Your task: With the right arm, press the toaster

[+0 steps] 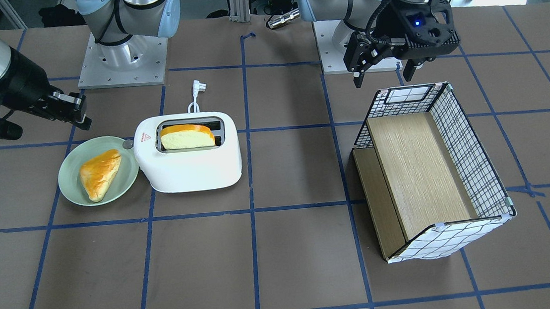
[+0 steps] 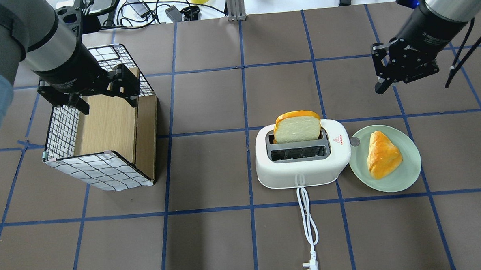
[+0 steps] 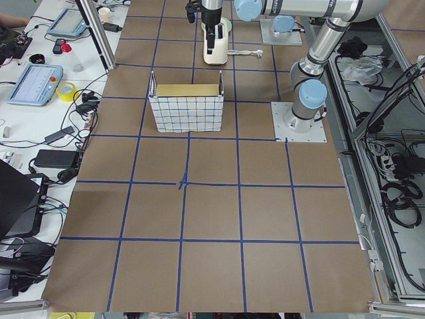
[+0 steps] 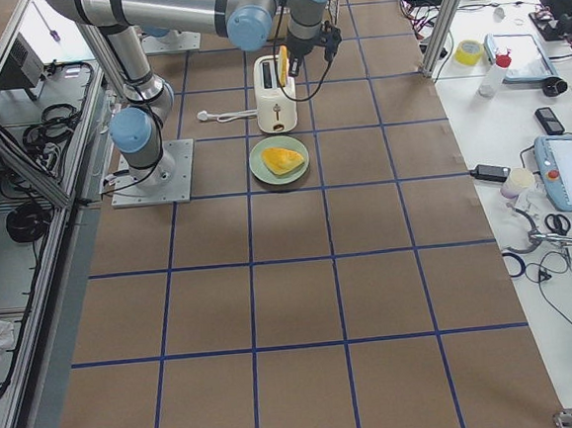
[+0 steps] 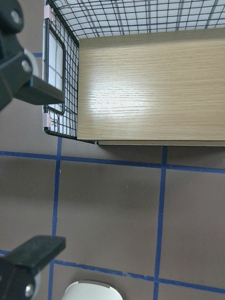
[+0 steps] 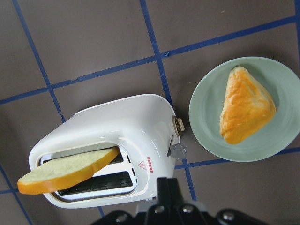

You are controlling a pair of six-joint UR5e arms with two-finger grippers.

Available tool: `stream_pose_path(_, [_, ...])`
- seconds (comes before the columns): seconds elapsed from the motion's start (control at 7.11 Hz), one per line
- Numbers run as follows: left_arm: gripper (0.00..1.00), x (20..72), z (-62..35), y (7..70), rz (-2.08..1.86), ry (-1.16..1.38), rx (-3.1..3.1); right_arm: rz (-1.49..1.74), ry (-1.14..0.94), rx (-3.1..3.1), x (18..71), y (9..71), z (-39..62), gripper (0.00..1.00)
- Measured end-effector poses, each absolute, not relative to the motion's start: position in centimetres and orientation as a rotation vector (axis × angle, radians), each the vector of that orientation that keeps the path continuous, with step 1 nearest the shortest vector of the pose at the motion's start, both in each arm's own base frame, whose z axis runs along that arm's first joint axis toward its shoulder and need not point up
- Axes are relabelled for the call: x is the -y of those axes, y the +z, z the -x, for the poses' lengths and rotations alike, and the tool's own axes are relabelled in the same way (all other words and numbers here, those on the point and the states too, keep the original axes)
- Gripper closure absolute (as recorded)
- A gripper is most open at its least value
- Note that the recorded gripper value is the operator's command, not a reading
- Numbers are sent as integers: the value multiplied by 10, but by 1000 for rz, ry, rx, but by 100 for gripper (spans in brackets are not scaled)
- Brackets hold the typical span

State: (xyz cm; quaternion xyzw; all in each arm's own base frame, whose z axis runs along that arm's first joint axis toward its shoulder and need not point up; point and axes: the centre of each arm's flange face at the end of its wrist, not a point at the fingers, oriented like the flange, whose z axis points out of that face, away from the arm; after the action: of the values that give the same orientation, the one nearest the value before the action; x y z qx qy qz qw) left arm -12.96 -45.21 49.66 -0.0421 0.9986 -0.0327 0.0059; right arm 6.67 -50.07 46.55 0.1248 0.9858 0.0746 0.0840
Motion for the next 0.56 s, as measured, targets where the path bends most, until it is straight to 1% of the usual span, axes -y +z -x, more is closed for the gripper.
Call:
stream_pose_path(0.14, [0, 452, 130, 497, 132, -103, -3125, -372, 170, -2996, 502, 475, -83, 28])
stream_pose_path(0.28, [0, 452, 130, 497, 132, -102, -3125, -371, 87, -3041, 507, 482, -88, 19])
stream_pose_path(0.56, [0, 452, 130, 497, 132, -103, -3125, -373, -16, -3109, 513, 489, -86, 18])
